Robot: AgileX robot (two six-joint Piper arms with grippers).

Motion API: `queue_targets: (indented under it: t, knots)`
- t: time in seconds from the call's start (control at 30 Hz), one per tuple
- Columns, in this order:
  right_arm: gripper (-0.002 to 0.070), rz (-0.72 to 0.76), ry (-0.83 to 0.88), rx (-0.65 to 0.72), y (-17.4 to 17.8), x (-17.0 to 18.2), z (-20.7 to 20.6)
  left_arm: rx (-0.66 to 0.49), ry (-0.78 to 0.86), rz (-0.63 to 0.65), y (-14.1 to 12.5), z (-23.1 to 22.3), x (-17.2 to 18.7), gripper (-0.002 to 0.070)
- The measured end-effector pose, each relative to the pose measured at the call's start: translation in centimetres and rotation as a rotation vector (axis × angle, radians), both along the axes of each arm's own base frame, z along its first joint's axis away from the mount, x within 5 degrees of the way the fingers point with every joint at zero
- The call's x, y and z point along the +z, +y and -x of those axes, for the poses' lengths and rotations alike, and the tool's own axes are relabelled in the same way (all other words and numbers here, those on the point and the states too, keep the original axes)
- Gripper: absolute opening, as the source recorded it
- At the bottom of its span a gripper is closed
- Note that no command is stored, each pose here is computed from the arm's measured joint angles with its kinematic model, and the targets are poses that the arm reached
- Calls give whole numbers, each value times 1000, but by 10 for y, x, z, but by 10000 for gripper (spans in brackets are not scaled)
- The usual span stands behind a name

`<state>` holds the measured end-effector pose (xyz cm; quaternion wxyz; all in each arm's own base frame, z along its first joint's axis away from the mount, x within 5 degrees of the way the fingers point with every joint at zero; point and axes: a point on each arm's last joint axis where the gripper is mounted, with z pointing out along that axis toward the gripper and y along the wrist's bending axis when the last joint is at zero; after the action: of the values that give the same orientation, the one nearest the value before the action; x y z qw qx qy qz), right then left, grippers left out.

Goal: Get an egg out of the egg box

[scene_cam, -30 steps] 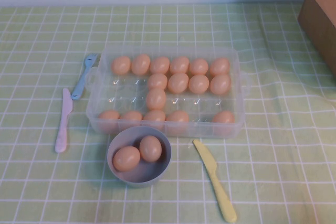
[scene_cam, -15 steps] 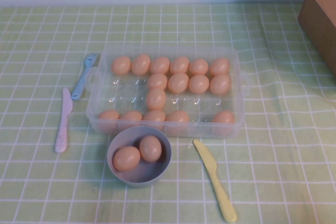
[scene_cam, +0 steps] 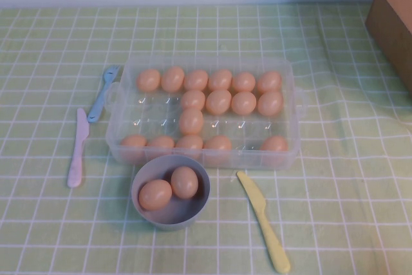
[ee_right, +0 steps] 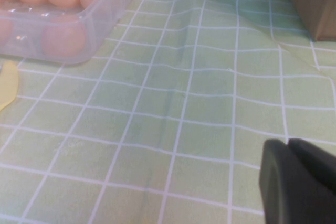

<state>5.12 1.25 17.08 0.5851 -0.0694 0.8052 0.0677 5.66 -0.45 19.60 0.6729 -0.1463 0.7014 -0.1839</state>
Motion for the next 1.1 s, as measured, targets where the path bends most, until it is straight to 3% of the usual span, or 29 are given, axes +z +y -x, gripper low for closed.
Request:
queue_targets:
  t: [0.23,0.43,0.67,0.87,1.1]
  knots:
    - [-17,0,0,0,0,0,0,-24,20,10,-2,1,24,-5]
    - [-17,1,0,1,0,0,0,-75,218,-115,-6,-14,79,-5]
    - [-17,1,0,1,0,0,0,-178,443,-323,-10,-53,118,-5]
    - [-17,1,0,1,0,0,0,-367,630,-527,-16,-104,131,-5]
    - [-17,1,0,1,0,0,0,-587,744,-618,-39,-165,126,-5]
